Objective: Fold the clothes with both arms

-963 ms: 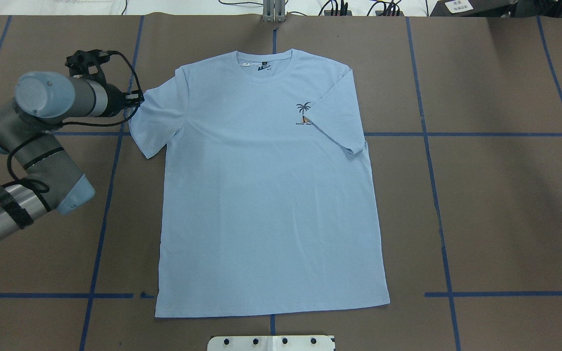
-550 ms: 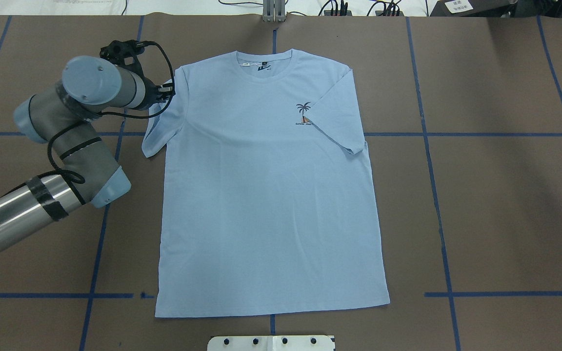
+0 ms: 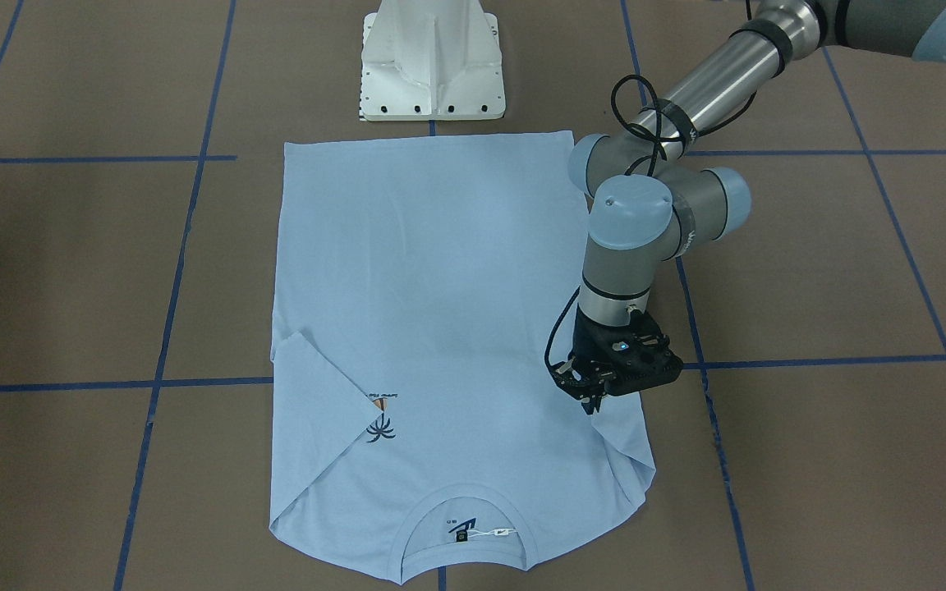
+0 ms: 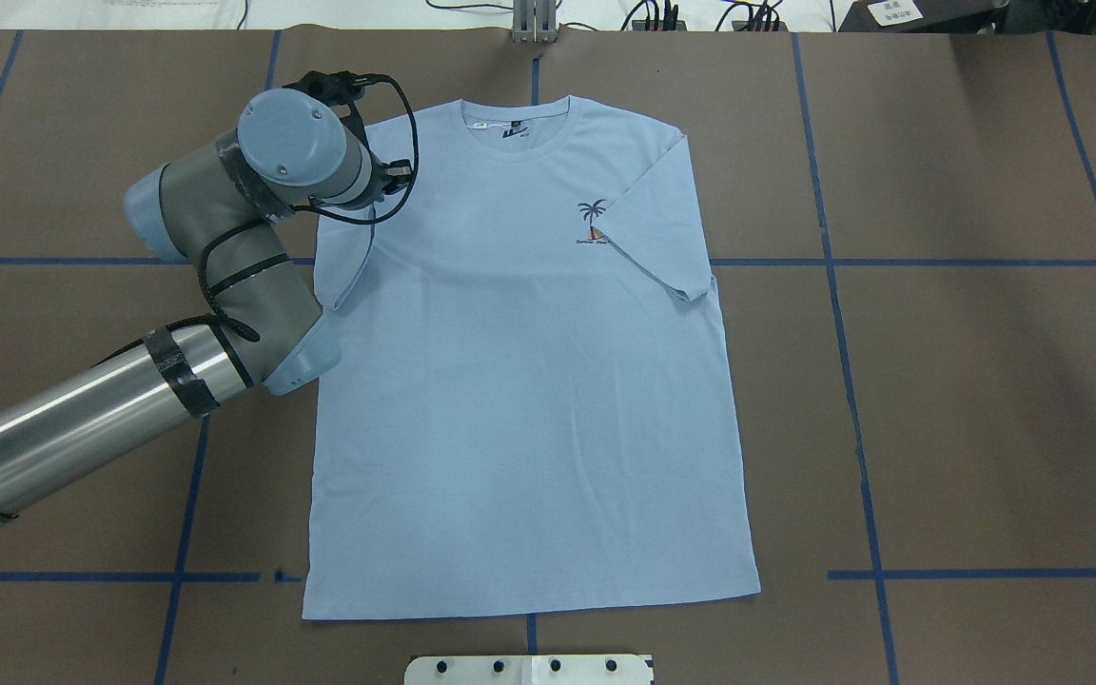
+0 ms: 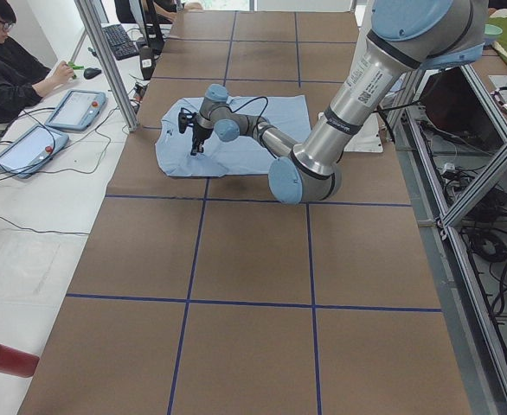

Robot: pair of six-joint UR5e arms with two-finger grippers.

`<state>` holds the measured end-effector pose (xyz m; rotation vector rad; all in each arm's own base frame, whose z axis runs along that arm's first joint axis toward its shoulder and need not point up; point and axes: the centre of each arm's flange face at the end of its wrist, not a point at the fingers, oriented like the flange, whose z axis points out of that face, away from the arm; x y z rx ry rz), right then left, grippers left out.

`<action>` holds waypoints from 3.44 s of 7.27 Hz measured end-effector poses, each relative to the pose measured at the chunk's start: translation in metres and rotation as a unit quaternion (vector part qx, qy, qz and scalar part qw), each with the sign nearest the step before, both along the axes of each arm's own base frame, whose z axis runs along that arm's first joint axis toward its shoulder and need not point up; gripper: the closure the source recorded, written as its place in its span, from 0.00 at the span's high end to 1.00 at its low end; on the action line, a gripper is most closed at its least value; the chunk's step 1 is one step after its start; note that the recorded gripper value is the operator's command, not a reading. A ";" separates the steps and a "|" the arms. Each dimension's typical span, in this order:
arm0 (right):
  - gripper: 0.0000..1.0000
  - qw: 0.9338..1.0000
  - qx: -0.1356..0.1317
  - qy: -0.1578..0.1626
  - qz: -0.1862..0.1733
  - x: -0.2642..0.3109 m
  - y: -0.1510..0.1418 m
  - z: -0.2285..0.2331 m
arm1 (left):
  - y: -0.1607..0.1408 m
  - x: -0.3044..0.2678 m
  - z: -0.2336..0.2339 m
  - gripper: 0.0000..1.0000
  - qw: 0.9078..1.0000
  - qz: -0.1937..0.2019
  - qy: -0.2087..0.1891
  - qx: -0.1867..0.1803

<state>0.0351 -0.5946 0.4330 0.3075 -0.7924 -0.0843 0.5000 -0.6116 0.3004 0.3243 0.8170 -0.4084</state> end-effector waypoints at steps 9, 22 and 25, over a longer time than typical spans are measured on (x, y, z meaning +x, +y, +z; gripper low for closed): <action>1.00 1.000 -0.001 -0.003 -0.022 -0.032 0.002 -0.004 | 0.020 0.001 -0.031 1.00 0.999 0.025 0.016 0.028; 0.99 0.962 -0.136 -0.140 0.189 -0.413 0.370 -0.114 | 0.366 -0.064 -0.017 0.68 0.984 0.065 0.147 -0.077; 0.99 0.962 -0.135 -0.146 0.187 -0.420 0.381 -0.117 | 0.437 -0.034 0.016 0.62 0.983 0.071 0.122 -0.117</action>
